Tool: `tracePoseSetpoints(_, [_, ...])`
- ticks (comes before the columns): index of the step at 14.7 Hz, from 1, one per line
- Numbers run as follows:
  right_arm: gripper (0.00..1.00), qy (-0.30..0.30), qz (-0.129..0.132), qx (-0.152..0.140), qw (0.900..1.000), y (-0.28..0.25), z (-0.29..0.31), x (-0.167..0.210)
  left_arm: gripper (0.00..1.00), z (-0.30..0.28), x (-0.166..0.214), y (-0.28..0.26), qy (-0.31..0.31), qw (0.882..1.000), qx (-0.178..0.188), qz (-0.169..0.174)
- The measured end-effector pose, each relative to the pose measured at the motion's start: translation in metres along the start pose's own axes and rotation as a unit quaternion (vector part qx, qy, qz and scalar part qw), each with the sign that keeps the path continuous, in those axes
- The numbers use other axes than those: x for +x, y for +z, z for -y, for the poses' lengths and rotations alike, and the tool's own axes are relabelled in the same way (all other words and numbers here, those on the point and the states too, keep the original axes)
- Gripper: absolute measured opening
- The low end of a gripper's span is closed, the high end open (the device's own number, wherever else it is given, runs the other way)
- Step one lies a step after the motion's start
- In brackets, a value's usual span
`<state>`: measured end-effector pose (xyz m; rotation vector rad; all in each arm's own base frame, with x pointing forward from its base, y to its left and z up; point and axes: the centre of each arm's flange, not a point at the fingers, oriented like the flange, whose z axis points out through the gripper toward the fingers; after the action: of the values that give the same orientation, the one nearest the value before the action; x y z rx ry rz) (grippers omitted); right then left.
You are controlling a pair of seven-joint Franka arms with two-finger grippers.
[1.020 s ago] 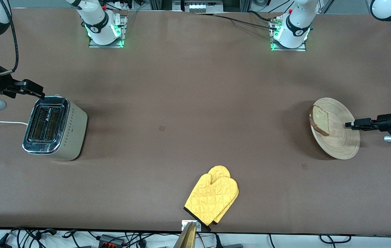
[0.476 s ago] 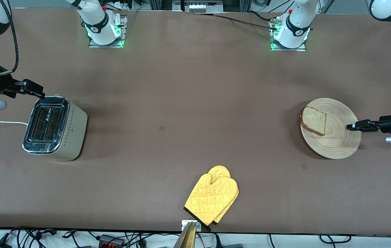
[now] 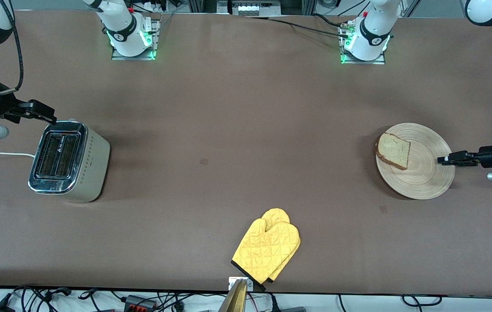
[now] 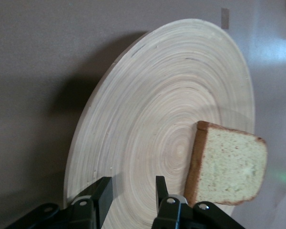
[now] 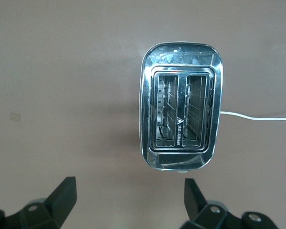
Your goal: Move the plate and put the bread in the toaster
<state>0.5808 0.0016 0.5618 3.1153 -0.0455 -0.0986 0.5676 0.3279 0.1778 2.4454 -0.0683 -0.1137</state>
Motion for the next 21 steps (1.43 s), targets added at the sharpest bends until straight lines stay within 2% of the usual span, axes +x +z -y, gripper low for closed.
tracePoseSetpoints(6, [1.0, 0.0, 0.0, 0.0, 1.0, 0.0, 0.0, 0.0, 0.49, -0.001, 0.0, -0.029, -0.001, 1.0, 0.011, 0.001])
tracePoseSetpoints(15, [1.0, 0.0, 0.0, 0.0, 1.0, 0.0, 0.0, 0.0, 0.51, 0.018, -0.016, -0.033, -0.013, 1.0, 0.004, -0.001])
tracePoseSetpoints(21, [1.0, -0.004, 0.001, 0.0, 1.0, 0.0, -0.001, 0.0, 0.54, 0.018, -0.011, -0.055, 0.0, 1.0, 0.019, -0.017])
